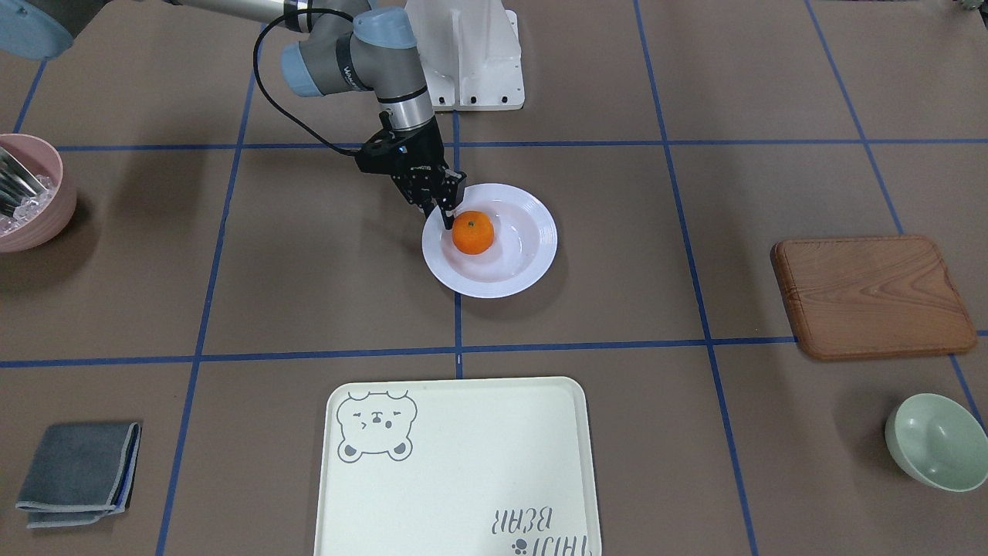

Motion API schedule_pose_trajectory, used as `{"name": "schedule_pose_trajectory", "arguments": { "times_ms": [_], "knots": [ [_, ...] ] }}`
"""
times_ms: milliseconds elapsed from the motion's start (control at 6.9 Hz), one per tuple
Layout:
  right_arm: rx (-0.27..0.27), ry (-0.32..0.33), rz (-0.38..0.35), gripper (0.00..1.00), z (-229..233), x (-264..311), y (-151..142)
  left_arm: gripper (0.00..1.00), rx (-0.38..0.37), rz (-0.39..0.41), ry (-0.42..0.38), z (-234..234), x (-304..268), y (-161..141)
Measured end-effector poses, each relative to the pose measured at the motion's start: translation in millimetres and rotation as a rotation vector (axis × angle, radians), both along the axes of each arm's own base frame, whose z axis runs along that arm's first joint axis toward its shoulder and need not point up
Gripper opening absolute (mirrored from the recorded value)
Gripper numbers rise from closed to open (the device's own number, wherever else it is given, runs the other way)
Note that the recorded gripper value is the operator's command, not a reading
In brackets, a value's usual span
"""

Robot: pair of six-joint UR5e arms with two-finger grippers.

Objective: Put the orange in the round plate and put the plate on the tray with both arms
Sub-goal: 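Lift the plate with the orange and tilt it with the right gripper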

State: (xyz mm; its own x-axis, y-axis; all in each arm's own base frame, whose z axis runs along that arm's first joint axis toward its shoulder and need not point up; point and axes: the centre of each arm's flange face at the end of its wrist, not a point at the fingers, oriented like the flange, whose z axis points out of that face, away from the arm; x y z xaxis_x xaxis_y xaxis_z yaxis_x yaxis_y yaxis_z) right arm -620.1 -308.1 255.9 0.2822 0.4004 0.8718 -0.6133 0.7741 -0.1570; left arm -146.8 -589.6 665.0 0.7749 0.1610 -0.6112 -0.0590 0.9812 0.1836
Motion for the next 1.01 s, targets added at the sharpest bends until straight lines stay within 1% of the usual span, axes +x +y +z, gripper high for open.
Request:
{"name": "schedule_pose_trajectory", "arguments": {
  "times_ms": [579,869,1014],
  "knots": [
    [0.009,-0.042,0.004,0.00,-24.8,6.6,-2.7,0.98,0.001,0.000,0.000,0.3,0.2,1.2],
    [0.009,-0.082,0.024,0.00,-35.0,27.1,-8.1,0.98,0.003,0.000,0.000,-0.8,0.2,0.9],
    [0.000,-0.106,0.044,0.00,-37.7,38.3,-13.6,0.98,0.005,0.000,0.000,-1.6,0.1,0.8]
  ]
}}
